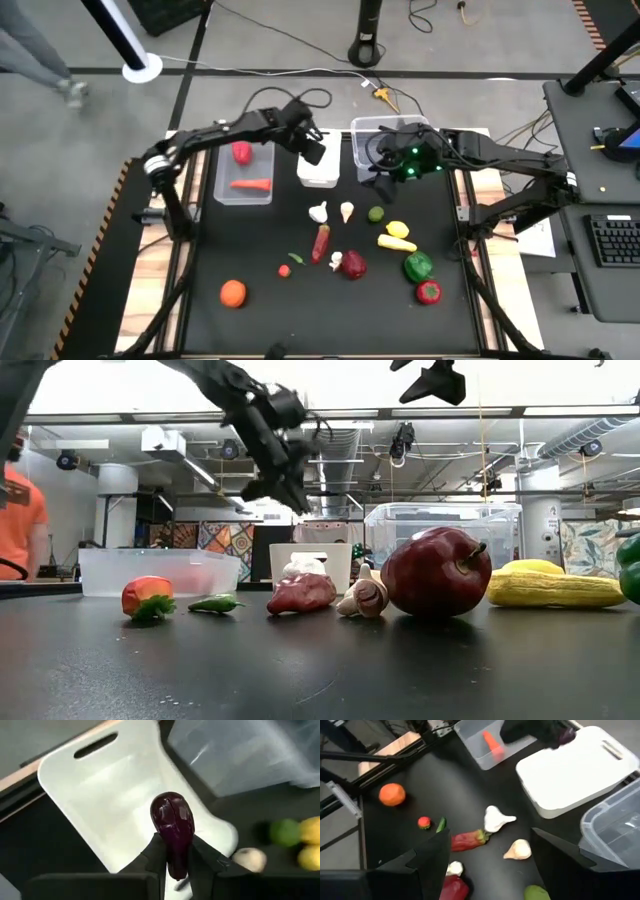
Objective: Sort produce into baskets
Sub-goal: Put the eggplant into the white bin, then put the top left white garlic into the left transparent bin, then put the top white garlic into the white bin, then put the red apple into the right transparent bin
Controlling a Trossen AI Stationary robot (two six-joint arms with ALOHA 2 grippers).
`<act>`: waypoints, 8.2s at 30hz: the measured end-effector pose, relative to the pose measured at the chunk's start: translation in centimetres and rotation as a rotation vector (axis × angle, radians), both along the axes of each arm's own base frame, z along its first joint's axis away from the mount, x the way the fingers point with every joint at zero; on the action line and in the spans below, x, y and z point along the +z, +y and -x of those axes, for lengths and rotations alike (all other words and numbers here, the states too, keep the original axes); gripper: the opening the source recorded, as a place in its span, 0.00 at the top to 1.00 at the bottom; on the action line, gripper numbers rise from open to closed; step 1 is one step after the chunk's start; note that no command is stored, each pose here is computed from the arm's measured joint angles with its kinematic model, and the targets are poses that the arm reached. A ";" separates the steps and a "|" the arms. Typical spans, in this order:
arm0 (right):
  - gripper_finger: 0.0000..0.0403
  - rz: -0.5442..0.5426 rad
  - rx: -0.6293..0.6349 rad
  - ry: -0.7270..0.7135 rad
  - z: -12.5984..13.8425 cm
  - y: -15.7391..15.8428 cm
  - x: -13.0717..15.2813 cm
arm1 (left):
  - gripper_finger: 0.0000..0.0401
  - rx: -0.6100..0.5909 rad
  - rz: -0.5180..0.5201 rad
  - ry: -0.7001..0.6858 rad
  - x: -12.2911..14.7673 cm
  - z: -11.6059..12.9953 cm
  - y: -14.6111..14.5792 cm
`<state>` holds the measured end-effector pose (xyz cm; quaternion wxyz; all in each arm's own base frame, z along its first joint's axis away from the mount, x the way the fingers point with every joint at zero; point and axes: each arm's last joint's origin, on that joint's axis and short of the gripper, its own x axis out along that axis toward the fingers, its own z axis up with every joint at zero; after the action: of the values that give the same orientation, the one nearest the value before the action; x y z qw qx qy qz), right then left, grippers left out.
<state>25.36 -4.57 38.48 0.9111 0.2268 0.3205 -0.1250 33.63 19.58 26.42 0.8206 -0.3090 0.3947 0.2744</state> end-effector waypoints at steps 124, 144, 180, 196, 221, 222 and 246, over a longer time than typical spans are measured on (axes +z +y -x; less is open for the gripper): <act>0.32 -0.113 -0.051 0.038 0.0 0.2 -1.2 | 0.58 0.338 0.104 0.492 -2.5 18.9 -9.1; 0.32 -0.220 -0.026 0.201 -4.3 3.4 -5.3 | 0.42 0.313 0.077 0.549 -3.9 17.5 -8.0; 0.32 -0.188 -0.487 0.567 -11.8 1.2 -20.0 | 0.36 0.219 -0.159 0.029 7.0 20.5 -13.1; 0.51 -0.151 -0.484 0.581 -13.3 0.8 -23.5 | 0.36 0.187 -0.181 0.076 6.6 19.8 -12.7; 0.75 -0.070 -0.309 0.097 -16.1 -4.5 -8.9 | 0.36 -0.017 -0.144 -0.034 7.1 19.2 -13.1; 0.75 -0.057 -0.317 0.093 -16.2 -5.4 -8.8 | 0.36 -0.014 -0.142 -0.036 7.1 19.2 -13.2; 0.43 -0.047 -0.328 0.149 -14.8 -11.6 -9.2 | 0.36 0.046 -0.021 -0.121 7.3 18.3 -16.4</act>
<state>40.17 -16.21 29.23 0.8468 0.2872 0.3489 -0.2808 15.38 3.18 33.69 0.8397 -0.3254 0.3340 0.2783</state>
